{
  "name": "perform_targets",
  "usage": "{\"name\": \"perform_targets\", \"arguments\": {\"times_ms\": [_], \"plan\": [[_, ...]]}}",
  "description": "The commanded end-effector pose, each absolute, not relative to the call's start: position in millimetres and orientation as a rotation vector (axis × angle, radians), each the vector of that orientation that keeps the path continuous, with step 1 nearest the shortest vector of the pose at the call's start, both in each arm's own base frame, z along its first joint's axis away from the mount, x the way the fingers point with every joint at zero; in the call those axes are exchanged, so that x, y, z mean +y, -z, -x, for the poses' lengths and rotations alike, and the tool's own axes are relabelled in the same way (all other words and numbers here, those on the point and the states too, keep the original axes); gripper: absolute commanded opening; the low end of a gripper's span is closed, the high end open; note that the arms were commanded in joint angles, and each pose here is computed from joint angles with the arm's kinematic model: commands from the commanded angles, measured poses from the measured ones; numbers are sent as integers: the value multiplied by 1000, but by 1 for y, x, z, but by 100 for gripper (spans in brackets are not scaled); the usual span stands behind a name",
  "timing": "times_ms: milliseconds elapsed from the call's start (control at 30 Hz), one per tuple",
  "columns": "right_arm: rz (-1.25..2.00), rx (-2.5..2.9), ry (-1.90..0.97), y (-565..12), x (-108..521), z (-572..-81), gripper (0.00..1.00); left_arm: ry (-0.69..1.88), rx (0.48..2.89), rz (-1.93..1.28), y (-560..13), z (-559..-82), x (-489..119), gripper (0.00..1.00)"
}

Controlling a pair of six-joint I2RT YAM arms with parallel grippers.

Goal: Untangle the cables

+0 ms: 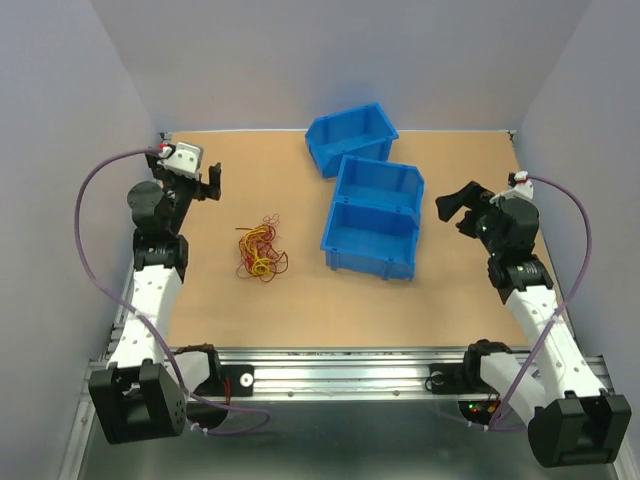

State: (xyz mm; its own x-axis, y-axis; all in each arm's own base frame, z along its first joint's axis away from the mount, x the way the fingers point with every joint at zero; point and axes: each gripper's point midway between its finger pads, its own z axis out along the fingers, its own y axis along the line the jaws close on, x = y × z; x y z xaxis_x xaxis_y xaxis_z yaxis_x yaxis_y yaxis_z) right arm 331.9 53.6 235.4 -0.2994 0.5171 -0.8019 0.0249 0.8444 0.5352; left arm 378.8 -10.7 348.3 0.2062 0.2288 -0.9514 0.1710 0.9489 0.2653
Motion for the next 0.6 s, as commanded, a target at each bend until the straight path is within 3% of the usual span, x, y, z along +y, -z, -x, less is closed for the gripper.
{"name": "perform_targets", "arguments": {"times_ms": [0,200,267,567], "plan": [[-456,1749,-504,-245,47,-328,100,-24,1503,-461,-288,-381,-17,99],[-500,1685,-495,-247,39,-311,100,88,1538,-743,-252,-361,-54,99],[-478,1673,-486,-252,39,-308,100,141,1676,-792,-223,-354,-61,97],[-386,1717,-556,-248,56,-305,100,162,1847,-1013,-158,-314,-95,96]]}}
